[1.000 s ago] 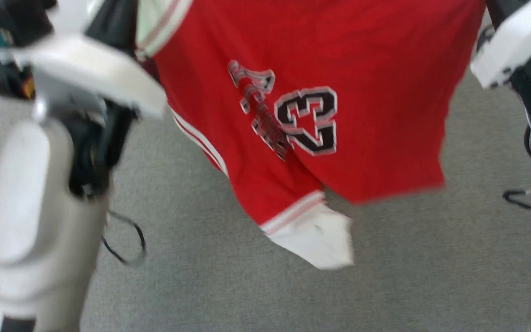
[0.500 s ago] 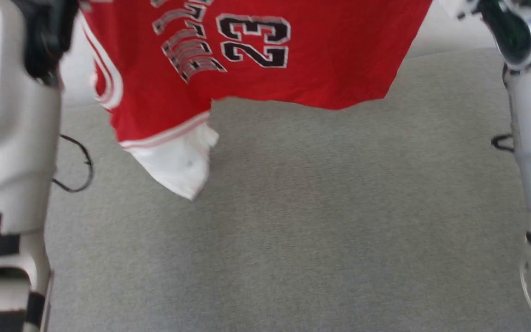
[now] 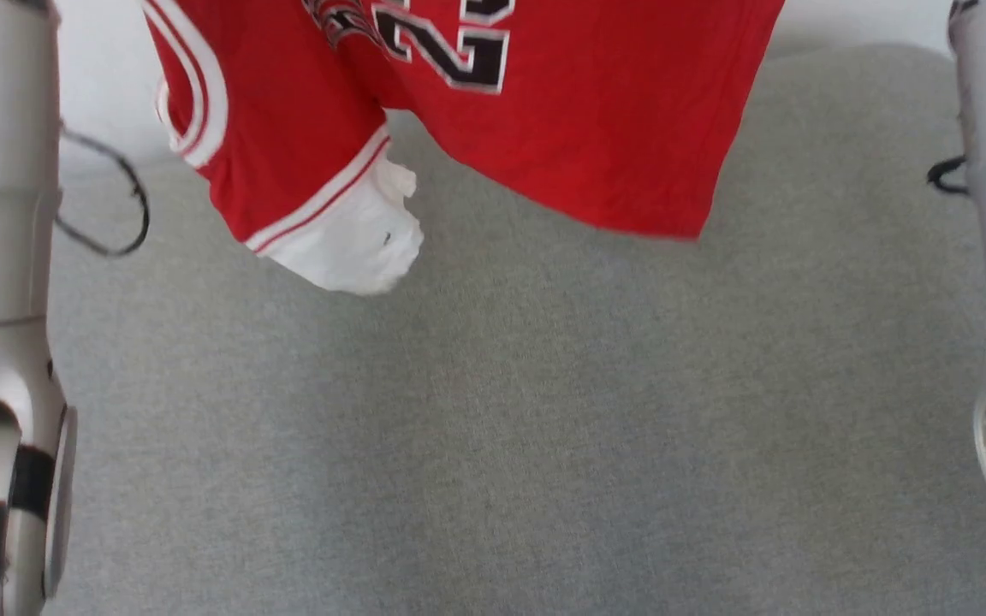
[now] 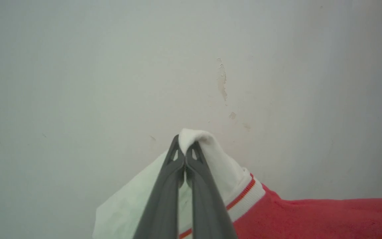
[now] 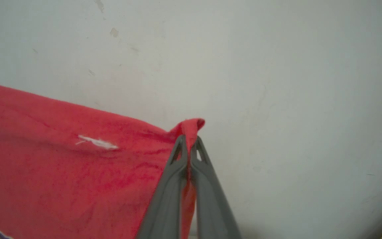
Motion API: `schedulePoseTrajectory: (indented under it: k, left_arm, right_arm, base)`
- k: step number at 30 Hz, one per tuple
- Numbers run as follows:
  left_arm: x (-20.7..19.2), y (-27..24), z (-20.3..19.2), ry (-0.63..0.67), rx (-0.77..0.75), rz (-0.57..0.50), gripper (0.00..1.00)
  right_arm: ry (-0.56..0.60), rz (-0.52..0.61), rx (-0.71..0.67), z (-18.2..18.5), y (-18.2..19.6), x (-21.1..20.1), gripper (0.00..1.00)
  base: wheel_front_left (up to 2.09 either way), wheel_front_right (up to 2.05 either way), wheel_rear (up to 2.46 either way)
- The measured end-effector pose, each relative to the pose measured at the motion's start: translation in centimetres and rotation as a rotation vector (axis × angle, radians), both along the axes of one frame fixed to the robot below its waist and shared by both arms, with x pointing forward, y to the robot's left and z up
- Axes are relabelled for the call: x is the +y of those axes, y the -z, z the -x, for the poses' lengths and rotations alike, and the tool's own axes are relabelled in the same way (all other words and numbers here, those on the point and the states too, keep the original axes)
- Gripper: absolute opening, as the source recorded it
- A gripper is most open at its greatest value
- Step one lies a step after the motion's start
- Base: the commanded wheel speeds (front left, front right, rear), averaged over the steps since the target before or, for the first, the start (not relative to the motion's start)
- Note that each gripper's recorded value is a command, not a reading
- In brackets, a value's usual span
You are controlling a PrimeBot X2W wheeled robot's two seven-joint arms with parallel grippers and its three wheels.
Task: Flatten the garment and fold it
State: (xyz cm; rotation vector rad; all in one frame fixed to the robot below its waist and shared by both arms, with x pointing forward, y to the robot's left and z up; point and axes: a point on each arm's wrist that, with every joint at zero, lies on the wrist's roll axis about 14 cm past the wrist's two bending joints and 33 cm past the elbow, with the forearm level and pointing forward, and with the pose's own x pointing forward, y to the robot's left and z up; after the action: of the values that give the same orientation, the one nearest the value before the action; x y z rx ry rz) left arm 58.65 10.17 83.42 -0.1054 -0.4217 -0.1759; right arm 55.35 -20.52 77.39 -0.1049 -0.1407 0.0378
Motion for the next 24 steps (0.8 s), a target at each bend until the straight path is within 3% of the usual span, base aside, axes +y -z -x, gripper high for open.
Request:
schedulePoseTrajectory:
  k: [6, 14, 18, 24]
  left_arm:
    - [-0.9, 0.3, -2.8, 0.009, -0.032, 0.003, 0.0]
    - [-0.6, 0.0, -6.1, -0.025, -0.228, 0.031, 0.0]
    - [-1.3, 2.5, -8.5, -0.008, -0.292, 0.027, 0.0]
    - [-1.3, 8.3, -12.1, 0.009, -0.246, 0.014, 0.0]
  right_arm:
    - [0.022, 0.019, -0.008, -3.3, 0.8, -0.4, 0.0]
    - [0.043, 0.085, -0.107, -7.9, 1.6, -0.8, 0.0]
    - [0.063, 0.123, -0.134, -10.8, 4.3, -1.7, 0.0]
    - [0.075, 0.122, -0.103, -14.1, 9.4, -2.6, 0.0]
  base:
    - [0.0, 0.0, 0.0]
    - [0.0, 0.0, 0.0]
    - [0.0, 0.0, 0.0]
    - [0.0, 0.0, 0.0]
